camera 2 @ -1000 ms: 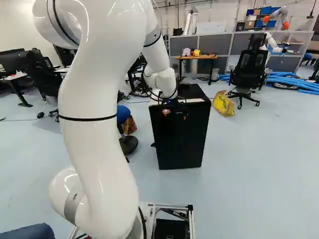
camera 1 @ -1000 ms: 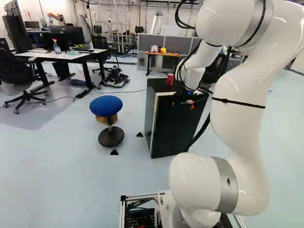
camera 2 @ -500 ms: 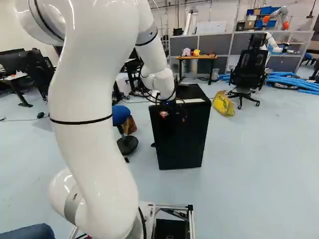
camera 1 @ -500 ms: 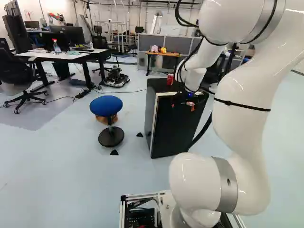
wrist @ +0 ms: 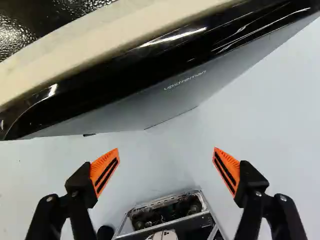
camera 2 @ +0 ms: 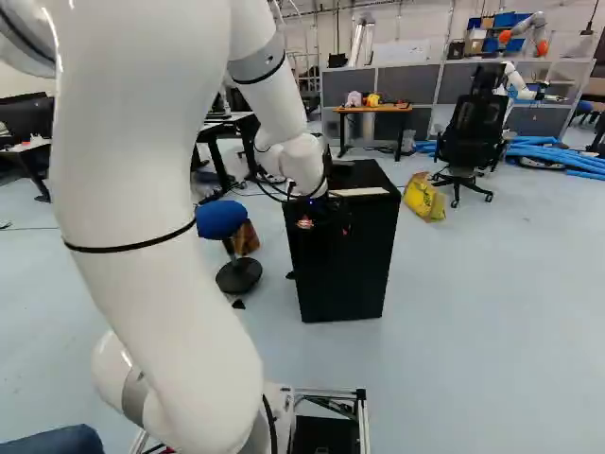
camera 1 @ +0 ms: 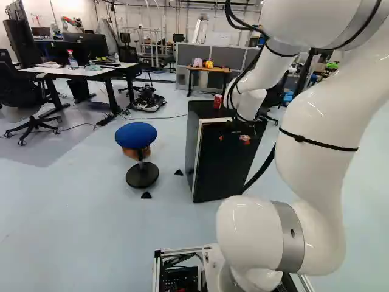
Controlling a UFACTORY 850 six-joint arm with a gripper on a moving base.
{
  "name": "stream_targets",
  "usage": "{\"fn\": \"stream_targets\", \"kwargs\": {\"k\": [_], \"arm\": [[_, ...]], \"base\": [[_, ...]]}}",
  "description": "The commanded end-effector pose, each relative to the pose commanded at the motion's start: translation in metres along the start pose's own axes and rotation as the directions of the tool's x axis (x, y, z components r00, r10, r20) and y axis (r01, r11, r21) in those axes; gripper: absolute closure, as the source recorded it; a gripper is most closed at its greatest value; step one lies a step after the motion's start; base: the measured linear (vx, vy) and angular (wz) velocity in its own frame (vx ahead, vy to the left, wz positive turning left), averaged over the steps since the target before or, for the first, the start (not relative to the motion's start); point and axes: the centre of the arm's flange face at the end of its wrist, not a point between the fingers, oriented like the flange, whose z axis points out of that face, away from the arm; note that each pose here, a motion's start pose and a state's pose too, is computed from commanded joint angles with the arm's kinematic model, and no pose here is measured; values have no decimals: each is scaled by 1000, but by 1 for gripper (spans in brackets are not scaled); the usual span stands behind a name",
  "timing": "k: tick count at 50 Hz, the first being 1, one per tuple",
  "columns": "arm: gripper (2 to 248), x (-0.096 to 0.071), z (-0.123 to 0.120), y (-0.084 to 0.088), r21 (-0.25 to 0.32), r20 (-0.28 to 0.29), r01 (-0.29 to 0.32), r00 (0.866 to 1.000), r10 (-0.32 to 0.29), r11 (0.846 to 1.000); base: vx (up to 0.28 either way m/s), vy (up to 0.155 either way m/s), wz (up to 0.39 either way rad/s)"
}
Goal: Grab a drink from the fridge
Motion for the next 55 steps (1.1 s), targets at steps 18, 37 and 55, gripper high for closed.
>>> {"fn": "stream_targets", "kwargs": {"k": [18,37,55], "arm": [[3,-17,-18,-2,-2,-171,43,984,-42,999],[3,-23,-34,-10,-1,-359,95,929,-89,995],[3,-10,-42,-16,-3,-524,138,843,-119,990]], "base": [[0,0,0],[0,0,0],[0,0,0]]}}
